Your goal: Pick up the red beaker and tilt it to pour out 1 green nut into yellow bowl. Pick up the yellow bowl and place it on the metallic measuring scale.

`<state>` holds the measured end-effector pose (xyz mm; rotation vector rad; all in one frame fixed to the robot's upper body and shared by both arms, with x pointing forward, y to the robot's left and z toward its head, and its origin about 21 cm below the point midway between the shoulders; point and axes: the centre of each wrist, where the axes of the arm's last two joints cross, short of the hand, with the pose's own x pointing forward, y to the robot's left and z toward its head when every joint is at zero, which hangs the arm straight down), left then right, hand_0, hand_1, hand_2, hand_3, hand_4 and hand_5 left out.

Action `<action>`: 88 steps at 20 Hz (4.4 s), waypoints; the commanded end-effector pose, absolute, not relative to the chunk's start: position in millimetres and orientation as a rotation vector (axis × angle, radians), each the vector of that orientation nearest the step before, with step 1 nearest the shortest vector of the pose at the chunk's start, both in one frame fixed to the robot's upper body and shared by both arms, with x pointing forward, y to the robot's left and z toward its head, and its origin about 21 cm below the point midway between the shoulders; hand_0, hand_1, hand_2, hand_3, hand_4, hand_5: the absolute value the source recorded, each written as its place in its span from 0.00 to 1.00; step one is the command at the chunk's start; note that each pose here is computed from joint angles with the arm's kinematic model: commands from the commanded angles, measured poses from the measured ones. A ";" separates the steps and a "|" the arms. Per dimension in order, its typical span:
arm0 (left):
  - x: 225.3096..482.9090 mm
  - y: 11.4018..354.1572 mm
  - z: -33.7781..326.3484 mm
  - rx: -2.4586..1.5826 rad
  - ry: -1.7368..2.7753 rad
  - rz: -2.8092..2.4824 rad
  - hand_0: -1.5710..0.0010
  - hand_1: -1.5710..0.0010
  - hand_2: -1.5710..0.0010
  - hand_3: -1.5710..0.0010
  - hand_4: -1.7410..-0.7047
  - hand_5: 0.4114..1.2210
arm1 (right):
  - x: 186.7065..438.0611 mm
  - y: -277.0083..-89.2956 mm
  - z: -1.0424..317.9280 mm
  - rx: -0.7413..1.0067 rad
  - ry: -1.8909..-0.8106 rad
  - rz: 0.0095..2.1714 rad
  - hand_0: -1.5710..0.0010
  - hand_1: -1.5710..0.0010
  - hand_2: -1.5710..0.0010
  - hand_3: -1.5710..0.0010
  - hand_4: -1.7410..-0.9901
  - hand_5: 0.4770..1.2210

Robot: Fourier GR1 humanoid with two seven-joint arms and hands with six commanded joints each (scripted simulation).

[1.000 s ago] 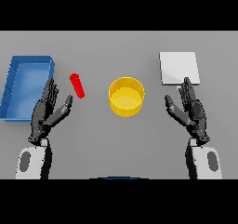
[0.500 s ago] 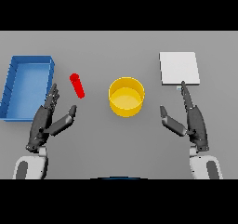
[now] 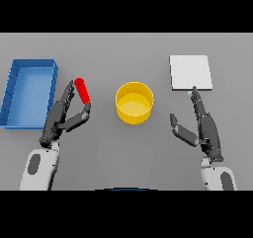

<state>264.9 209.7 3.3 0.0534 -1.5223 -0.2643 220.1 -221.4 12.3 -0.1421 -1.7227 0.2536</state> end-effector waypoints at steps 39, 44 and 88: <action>358.5 177.9 -8.5 0.094 -1.631 -0.189 0.04 0.04 0.04 0.04 0.06 0.85 | 227.1 -225.1 10.7 -0.151 -1.716 0.266 1.00 1.00 1.00 1.00 0.64 0.26; 360.7 171.1 29.8 0.154 -1.712 -0.290 0.01 0.01 0.01 0.01 0.02 0.85 | 225.1 -219.9 12.8 -0.158 -1.730 0.279 1.00 1.00 1.00 1.00 0.66 0.26; 401.9 35.3 108.5 1.352 -0.930 -2.756 0.00 0.00 0.00 0.00 0.01 1.00 | 222.7 -213.0 10.3 -0.214 -1.720 0.257 1.00 1.00 1.00 1.00 0.77 0.20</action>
